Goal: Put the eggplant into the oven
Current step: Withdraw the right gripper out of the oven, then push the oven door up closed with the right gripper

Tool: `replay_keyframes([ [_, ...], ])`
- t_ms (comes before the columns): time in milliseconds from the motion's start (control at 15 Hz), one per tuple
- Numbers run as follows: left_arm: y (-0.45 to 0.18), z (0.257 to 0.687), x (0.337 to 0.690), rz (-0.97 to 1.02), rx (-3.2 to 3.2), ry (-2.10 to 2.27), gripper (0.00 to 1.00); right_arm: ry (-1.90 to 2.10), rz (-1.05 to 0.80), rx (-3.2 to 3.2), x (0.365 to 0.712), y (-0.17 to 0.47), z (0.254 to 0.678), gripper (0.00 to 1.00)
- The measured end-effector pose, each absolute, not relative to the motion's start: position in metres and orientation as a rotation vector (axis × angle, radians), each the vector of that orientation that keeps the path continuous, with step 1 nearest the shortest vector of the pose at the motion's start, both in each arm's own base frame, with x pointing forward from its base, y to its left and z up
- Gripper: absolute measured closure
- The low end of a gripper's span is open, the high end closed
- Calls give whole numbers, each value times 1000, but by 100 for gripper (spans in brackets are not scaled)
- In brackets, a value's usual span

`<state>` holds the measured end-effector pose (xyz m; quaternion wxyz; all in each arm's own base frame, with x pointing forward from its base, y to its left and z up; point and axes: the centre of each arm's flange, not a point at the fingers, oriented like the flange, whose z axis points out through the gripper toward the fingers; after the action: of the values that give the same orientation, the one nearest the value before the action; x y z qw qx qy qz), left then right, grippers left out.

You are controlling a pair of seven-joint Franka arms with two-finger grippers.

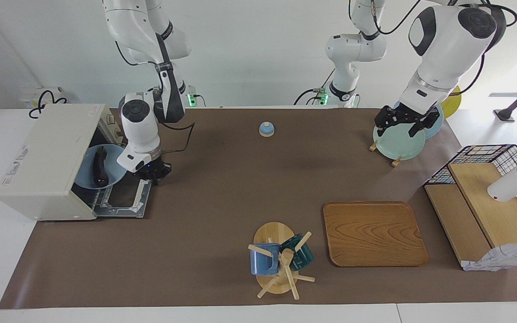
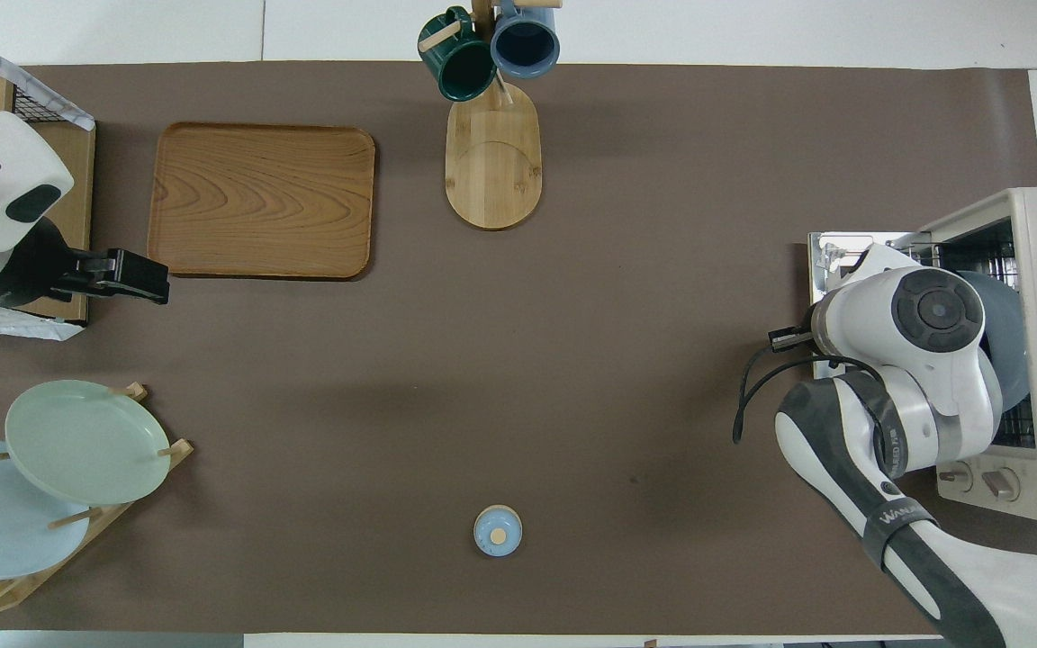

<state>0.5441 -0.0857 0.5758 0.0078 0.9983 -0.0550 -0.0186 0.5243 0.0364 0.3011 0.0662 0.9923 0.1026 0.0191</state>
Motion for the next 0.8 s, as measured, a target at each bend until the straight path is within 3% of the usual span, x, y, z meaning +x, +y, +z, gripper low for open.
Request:
replay_keyframes([
  [468, -86, 576, 544, -58, 3121, -172, 0, 439, 18, 2927, 524, 40, 300, 99],
  [802, -86, 576, 544, -58, 3121, -172, 0, 511, -131, 2870, 539, 46, 333, 99],
])
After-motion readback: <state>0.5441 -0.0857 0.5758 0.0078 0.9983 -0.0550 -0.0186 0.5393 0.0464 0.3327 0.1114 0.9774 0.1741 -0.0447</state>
